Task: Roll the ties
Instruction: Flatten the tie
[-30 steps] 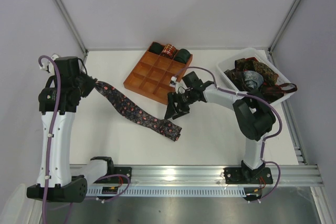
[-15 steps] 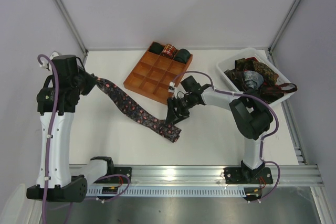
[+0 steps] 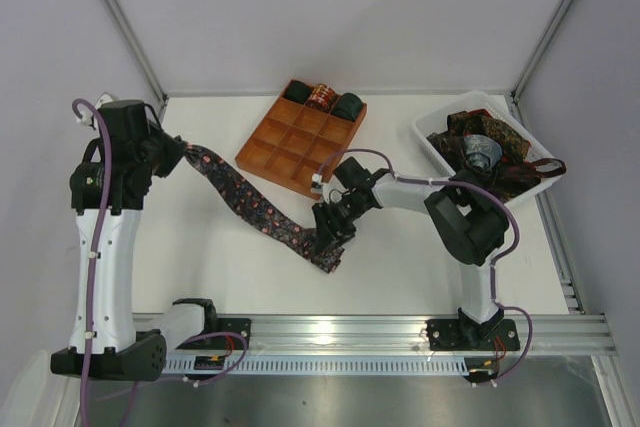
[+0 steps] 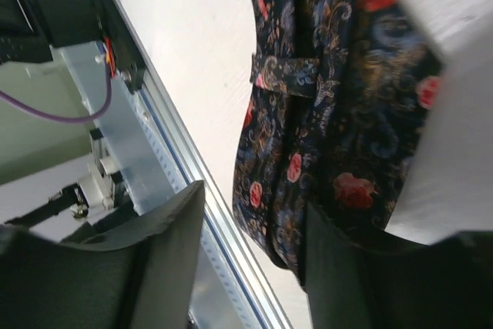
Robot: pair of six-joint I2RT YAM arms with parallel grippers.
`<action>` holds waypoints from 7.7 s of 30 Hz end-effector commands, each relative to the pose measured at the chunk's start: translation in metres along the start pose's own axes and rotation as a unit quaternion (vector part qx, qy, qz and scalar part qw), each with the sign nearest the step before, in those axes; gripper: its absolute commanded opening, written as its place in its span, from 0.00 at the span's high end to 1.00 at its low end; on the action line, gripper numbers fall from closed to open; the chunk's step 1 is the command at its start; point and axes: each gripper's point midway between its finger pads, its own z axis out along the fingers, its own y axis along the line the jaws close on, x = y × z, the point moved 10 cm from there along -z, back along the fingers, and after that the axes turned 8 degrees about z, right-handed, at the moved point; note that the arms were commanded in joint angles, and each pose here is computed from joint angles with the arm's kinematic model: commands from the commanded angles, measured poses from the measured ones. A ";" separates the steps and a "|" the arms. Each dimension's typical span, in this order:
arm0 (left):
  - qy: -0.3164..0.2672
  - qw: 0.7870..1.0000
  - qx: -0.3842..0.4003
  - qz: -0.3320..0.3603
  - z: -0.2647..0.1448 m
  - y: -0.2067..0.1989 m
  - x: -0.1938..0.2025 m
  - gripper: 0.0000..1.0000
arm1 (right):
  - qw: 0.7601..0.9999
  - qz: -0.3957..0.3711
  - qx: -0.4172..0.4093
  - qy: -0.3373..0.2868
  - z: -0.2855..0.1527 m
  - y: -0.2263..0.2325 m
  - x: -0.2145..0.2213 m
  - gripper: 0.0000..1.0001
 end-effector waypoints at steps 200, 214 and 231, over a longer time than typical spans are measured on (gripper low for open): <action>0.242 0.959 -0.150 0.004 0.178 0.145 0.095 0.23 | 0.840 0.172 0.398 -0.327 -0.157 -0.007 0.026 0.34; 0.283 0.953 -0.047 0.094 0.106 0.082 0.175 0.99 | 0.947 -0.017 0.101 -0.304 -0.029 0.084 -0.105 1.00; 0.291 0.935 -0.087 0.186 0.124 0.066 0.249 1.00 | 0.908 -0.122 0.241 -0.322 0.077 0.087 -0.136 1.00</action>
